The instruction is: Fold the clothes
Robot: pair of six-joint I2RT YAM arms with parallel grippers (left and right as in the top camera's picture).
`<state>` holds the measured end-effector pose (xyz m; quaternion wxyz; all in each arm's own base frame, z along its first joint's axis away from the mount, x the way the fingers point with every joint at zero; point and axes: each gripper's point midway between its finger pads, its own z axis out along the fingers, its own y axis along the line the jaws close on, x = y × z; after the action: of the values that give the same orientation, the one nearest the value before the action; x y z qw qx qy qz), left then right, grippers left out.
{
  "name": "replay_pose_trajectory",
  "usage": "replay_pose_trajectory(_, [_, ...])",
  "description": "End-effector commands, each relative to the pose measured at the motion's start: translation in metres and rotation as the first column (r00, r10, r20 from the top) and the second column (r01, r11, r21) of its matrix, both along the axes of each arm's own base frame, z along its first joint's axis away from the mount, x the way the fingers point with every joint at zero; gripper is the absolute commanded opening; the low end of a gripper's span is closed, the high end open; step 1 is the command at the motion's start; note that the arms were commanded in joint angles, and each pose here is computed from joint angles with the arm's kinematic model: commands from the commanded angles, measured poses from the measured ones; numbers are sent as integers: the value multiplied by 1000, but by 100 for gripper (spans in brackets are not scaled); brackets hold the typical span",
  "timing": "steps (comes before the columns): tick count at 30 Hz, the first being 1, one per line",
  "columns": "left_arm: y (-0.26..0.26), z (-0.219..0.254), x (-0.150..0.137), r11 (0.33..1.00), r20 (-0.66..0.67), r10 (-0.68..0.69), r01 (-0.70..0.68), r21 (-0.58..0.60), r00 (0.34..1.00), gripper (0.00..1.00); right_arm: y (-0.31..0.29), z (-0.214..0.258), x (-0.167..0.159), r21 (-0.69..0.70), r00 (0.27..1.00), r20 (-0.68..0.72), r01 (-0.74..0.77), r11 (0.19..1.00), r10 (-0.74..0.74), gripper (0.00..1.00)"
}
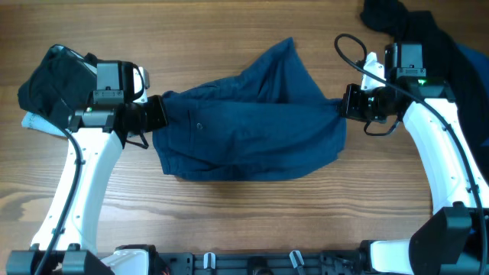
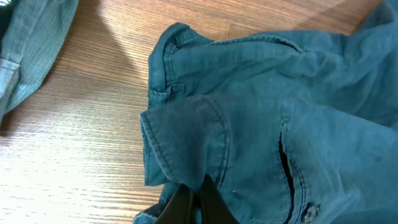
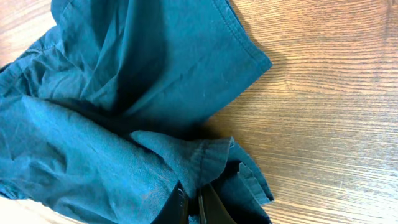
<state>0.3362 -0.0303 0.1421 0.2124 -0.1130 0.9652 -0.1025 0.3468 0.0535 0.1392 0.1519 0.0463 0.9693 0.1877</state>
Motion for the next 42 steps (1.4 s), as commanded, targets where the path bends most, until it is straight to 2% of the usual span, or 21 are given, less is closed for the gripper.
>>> replay_pose_trajectory(1, [0,24,-1,1000,73,2,-1,-10,997,4,-3,2,2,-23,1000,16,-24,999,24,4])
replay_pose_trajectory(5, [-1,39,-4,1000,122,-2,4,-15,993,4,-2,2,1,-27,999,17,-38,999,39,5])
replay_pose_trajectory(10, [-2,77,-12,1000,250,-7,13,-21,968,4,-2,-4,-18,-30,996,-60,-68,997,66,9])
replay_pose_trajectory(12, [-2,93,-15,1000,306,-6,13,-20,952,4,-4,-7,-24,-42,994,-89,-64,997,60,9])
replay_pose_trajectory(14, [-2,104,-18,1000,344,-5,12,-19,939,4,-5,-7,-26,-45,994,-96,-63,997,59,4])
replay_pose_trajectory(17, [-2,113,-22,1000,372,-5,13,-19,928,4,-5,-7,-26,-37,994,-109,-33,999,29,4])
replay_pose_trajectory(19, [-2,116,-23,1000,380,-5,13,-19,925,4,-5,-8,-30,-36,992,-125,-33,999,28,31])
replay_pose_trajectory(21, [-2,118,-24,1000,387,-5,13,-19,922,4,-5,-9,-32,-37,991,-133,-38,999,33,46])
replay_pose_trajectory(25, [-1,123,-26,1000,404,-3,12,-18,915,4,-5,-9,-33,-36,990,-135,-38,999,33,55])
replay_pose_trajectory(31, [5,127,-28,1000,419,15,-17,2,908,4,2,-14,-31,3,991,-120,-50,999,50,56])
replay_pose_trajectory(34, [5,127,-28,1000,419,15,-17,2,908,4,3,-32,-25,6,994,-97,-46,999,46,56])
replay_pose_trajectory(39, [5,127,-28,1000,419,15,-18,2,908,4,9,-70,-15,56,994,-107,-8,998,14,72])
replay_pose_trajectory(42, [5,127,-28,1000,419,15,-18,2,908,4,23,-93,-16,130,985,-162,-32,991,53,75])
